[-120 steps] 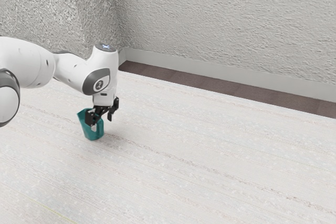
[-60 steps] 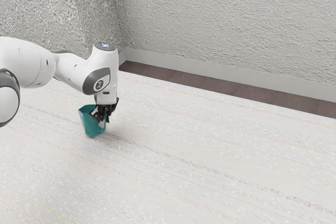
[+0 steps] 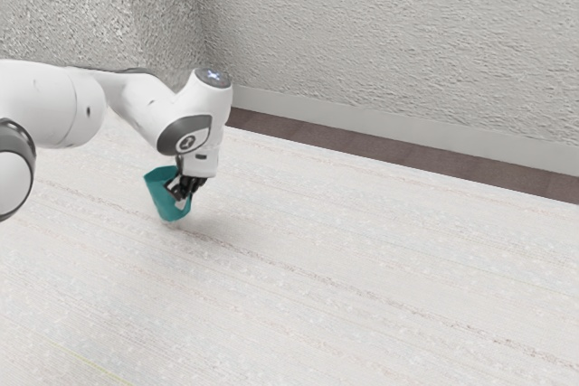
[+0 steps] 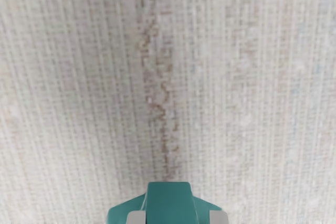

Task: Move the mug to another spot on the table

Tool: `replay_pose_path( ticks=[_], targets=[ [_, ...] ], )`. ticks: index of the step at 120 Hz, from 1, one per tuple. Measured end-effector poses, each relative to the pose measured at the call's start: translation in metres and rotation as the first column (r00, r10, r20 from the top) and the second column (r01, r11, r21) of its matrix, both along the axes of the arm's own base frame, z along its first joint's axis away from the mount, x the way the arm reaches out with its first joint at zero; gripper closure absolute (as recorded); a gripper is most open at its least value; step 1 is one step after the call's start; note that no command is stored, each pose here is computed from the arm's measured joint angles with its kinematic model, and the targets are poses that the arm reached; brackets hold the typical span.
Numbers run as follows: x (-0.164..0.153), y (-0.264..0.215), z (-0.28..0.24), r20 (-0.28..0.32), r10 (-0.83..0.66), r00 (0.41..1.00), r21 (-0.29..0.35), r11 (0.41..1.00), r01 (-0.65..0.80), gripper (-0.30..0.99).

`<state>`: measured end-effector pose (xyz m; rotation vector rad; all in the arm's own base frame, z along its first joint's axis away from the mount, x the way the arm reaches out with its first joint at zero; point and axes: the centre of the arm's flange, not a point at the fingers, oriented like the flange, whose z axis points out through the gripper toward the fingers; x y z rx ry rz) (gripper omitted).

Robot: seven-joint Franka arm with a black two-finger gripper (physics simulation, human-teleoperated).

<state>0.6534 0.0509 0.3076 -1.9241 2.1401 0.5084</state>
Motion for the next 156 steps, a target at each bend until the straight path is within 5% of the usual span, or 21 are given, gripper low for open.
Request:
replay_pose_path(
  ticks=[60, 115, 156],
  targets=[
    [-0.010, -0.130, 0.017, -0.010, -0.053, 0.999, 0.051, 0.997, 0.053, 0.74],
    [-0.040, -0.150, -0.004, -0.100, 0.080, 0.992, 0.146, 0.987, -0.065, 0.74],
    [-0.045, -0.146, -0.016, -0.093, 0.140, 0.986, 0.202, 0.972, -0.119, 0.74]
  ],
)
